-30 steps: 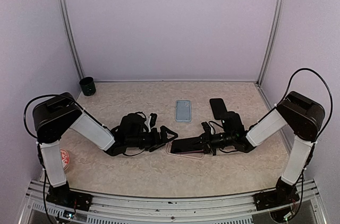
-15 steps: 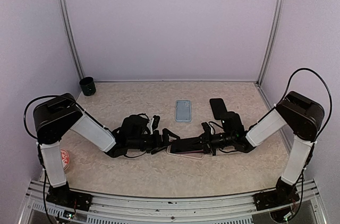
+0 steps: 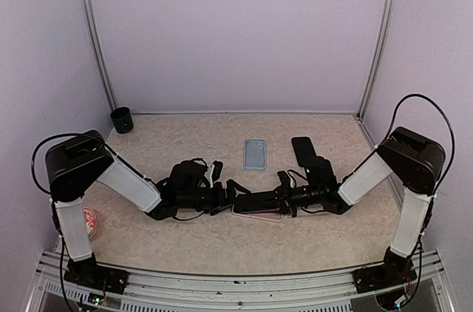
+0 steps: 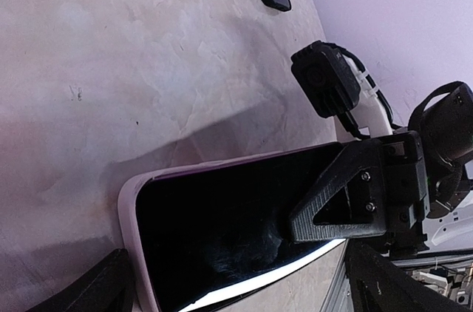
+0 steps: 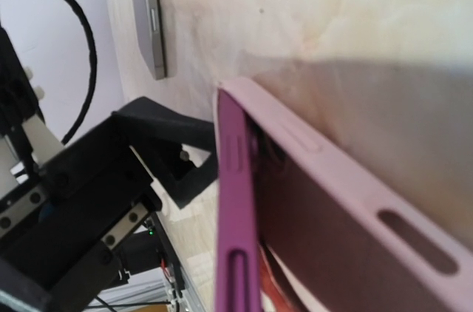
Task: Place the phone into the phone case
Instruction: Install the phone on the phone case.
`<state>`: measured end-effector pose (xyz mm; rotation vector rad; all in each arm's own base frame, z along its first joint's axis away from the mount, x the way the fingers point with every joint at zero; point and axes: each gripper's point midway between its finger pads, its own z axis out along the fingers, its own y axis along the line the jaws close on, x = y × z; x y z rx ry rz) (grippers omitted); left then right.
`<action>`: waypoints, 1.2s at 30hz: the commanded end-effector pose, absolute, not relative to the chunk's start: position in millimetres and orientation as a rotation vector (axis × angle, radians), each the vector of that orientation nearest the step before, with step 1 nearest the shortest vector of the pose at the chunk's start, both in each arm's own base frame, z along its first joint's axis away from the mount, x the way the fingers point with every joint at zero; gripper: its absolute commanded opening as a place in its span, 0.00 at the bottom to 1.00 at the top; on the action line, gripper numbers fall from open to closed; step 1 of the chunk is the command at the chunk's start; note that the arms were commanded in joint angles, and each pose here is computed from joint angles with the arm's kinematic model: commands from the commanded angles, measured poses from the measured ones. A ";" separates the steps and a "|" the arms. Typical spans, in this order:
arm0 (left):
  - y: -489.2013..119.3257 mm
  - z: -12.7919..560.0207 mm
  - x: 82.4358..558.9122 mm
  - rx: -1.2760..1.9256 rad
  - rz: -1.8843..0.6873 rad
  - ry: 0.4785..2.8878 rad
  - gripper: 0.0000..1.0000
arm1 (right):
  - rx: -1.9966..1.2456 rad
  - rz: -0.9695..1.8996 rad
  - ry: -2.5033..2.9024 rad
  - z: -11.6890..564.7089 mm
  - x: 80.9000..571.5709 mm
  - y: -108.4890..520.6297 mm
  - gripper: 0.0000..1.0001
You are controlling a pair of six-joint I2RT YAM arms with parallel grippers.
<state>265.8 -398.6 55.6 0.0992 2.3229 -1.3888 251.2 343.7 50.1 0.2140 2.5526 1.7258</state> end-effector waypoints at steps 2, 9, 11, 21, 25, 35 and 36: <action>-413.6 70.9 249.7 0.175 -1.465 2.305 0.99 | 0.293 1.684 2.647 26.9 238.0 350.4 0.00; -419.3 73.8 245.9 0.206 -1.483 2.298 0.99 | 0.305 1.667 2.663 21.6 235.6 355.5 0.00; -418.8 73.9 246.6 0.205 -1.477 2.295 0.99 | 0.312 1.662 2.670 18.8 234.3 355.5 0.00; -405.2 84.0 260.1 0.184 -1.411 2.263 0.99 | 0.327 1.615 2.702 9.9 225.1 344.8 0.00; -398.0 92.3 265.9 0.180 -1.377 2.243 0.99 | 0.337 1.603 2.714 4.2 221.6 341.3 0.00; -402.8 112.7 260.0 0.232 -1.406 2.221 0.99 | 0.329 1.595 2.722 0.7 220.0 340.0 0.03; -404.2 111.3 258.6 0.236 -1.414 2.227 0.99 | 0.324 1.592 2.723 1.2 220.6 340.6 0.05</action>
